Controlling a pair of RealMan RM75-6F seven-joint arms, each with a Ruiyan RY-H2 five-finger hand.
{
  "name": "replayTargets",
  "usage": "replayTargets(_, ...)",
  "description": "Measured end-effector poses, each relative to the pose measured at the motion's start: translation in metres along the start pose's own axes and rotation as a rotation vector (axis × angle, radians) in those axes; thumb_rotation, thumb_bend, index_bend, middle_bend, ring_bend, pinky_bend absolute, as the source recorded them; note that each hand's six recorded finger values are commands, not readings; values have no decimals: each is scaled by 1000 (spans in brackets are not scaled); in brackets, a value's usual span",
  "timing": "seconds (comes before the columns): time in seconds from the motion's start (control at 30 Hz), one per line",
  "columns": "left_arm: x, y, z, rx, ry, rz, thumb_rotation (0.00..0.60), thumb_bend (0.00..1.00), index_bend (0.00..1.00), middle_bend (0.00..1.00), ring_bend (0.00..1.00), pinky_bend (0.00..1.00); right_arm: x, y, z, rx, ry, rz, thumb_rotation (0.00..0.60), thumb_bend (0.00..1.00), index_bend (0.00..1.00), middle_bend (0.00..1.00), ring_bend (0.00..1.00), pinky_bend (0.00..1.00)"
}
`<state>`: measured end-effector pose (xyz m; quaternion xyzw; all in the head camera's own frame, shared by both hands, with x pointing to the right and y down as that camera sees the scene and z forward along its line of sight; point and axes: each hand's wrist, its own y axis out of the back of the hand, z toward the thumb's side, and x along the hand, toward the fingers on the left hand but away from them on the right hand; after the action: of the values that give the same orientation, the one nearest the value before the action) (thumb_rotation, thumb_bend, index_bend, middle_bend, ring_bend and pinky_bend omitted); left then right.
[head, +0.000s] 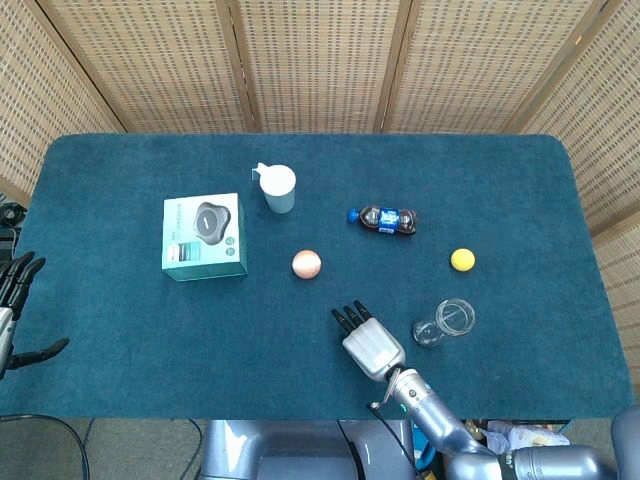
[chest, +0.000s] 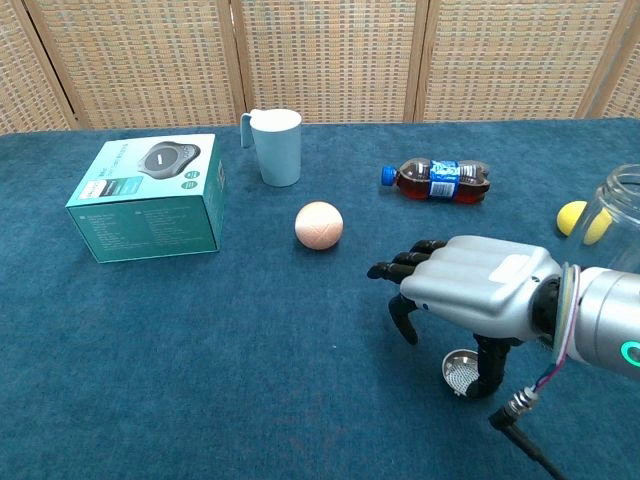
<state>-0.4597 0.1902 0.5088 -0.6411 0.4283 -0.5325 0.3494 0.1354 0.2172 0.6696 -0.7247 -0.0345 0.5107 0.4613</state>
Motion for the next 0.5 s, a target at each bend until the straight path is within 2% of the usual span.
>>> replayTargets(0.43,1,-1,1,5,3,-4,600,107,0,0,0,0,3,-7,-10,-47,-38,37,600,269,532,0,0,0)
replayTargets(0.5,1,-2,1,7,3,-5,600,108,0,0,0,0,3,-10,-12,-55,-43,43,600,312,540,0,0,0)
